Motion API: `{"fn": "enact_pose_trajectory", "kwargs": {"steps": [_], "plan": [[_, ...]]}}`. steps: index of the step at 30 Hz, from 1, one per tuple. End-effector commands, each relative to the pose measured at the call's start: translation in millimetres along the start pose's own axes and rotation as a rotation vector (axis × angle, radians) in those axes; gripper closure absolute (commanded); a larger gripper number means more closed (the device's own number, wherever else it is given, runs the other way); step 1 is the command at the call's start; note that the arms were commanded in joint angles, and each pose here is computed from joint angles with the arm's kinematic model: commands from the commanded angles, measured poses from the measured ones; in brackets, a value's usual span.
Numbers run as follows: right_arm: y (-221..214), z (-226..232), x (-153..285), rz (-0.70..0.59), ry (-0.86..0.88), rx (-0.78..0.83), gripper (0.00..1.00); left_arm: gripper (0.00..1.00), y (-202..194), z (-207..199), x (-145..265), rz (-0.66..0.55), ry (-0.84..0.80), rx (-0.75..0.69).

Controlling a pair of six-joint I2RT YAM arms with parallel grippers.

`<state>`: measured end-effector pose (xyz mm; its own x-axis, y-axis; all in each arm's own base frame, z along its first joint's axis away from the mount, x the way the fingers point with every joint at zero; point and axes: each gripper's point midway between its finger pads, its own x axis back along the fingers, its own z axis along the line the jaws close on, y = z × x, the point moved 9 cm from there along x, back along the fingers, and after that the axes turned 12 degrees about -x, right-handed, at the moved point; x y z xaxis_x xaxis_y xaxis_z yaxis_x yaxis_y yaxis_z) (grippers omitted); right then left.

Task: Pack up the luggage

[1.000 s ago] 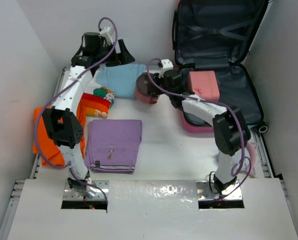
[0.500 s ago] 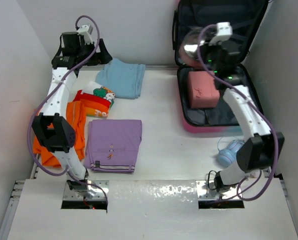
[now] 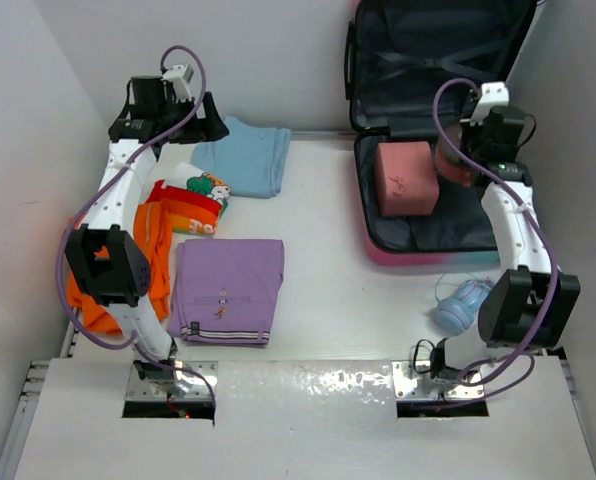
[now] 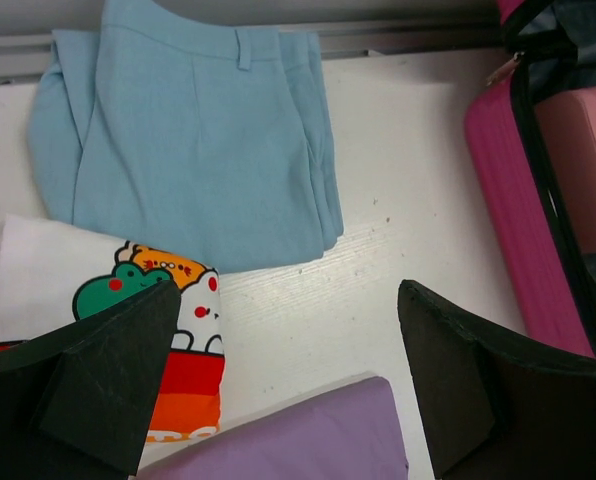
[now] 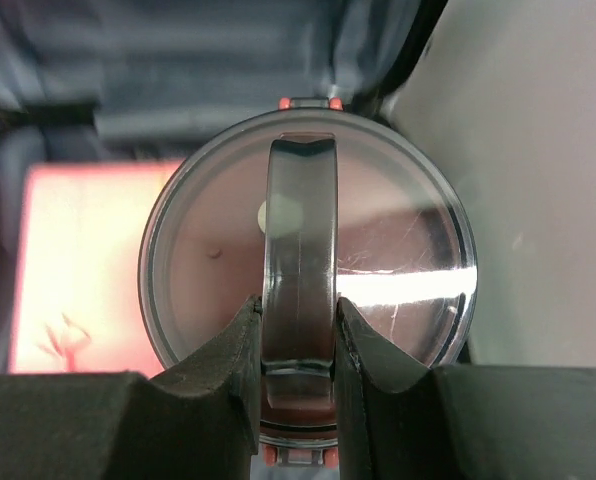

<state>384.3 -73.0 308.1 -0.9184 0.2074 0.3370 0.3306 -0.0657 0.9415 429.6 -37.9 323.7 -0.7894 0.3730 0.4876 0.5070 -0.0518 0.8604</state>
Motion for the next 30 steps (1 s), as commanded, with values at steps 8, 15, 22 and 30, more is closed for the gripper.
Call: {"fn": "enact_pose_trajectory", "kwargs": {"steps": [8,15,22,30], "plan": [[-23,-9,-42,-0.067,-0.156,0.017,1.0,0.13,7,-9,18,-0.035,-0.022,-0.027],[-24,-7,-51,-0.157,-0.149,-0.023,1.0,0.13,0,-6,12,-0.017,-0.015,-0.018],[-54,13,-99,-0.081,0.053,-0.095,1.0,0.13,-1,-3,8,-0.011,0.001,-0.028],[-81,32,-147,-0.023,0.245,-0.197,1.0,0.13,0,-2,11,-0.012,0.021,-0.046]]}}
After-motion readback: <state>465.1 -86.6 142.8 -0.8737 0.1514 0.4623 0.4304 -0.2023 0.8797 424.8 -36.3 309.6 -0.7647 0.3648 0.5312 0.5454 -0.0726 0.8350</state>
